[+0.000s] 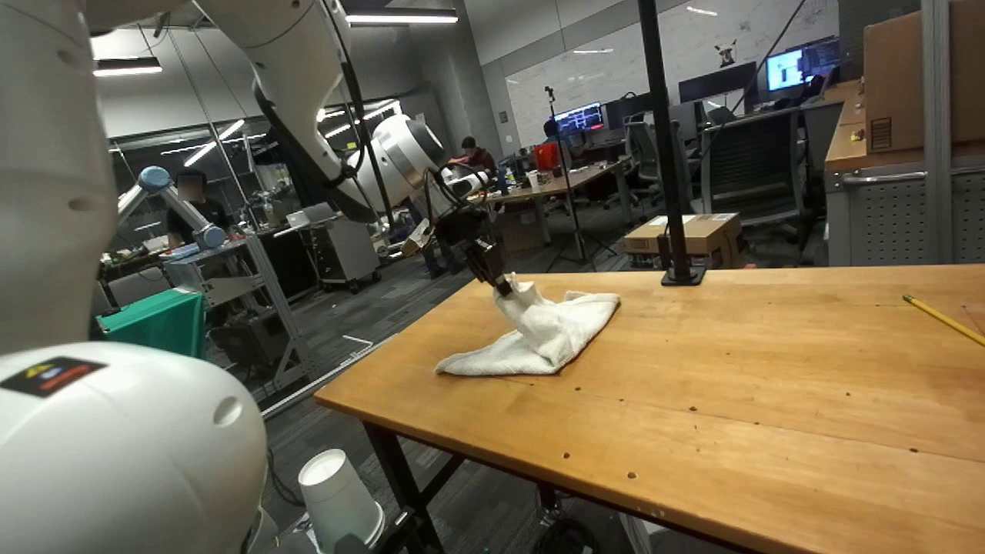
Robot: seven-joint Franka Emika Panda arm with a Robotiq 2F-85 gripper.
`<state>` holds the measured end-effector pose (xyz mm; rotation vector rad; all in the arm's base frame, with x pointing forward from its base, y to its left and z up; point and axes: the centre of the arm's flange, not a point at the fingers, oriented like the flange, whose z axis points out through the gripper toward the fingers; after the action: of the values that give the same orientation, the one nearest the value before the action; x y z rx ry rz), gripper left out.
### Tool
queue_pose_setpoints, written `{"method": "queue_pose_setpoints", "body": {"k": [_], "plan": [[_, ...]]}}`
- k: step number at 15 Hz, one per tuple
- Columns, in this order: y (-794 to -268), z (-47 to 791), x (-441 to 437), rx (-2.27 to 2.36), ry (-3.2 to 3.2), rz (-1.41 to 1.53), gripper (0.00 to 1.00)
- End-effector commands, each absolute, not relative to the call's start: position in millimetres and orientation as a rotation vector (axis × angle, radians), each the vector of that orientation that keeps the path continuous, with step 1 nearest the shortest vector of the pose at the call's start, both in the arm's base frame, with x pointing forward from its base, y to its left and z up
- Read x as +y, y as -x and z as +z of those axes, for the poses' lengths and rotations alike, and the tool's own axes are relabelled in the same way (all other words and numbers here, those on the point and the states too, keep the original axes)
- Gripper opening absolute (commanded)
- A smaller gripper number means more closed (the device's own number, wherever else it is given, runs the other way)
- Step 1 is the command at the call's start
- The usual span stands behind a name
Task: Fold the towel
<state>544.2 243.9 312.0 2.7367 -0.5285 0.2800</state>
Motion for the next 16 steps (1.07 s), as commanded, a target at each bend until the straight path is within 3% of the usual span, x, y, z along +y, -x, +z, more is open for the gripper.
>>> {"method": "queue_pose_setpoints", "body": {"k": [1, 8, 16], "plan": [[-538, 328, 261, -0.443, -2.718, 0.323, 0.07], [-514, 337, 280, -0.348, -2.708, 0.382, 0.07], [-462, 315, 284, -0.277, -2.677, 0.246, 0.09]]}}
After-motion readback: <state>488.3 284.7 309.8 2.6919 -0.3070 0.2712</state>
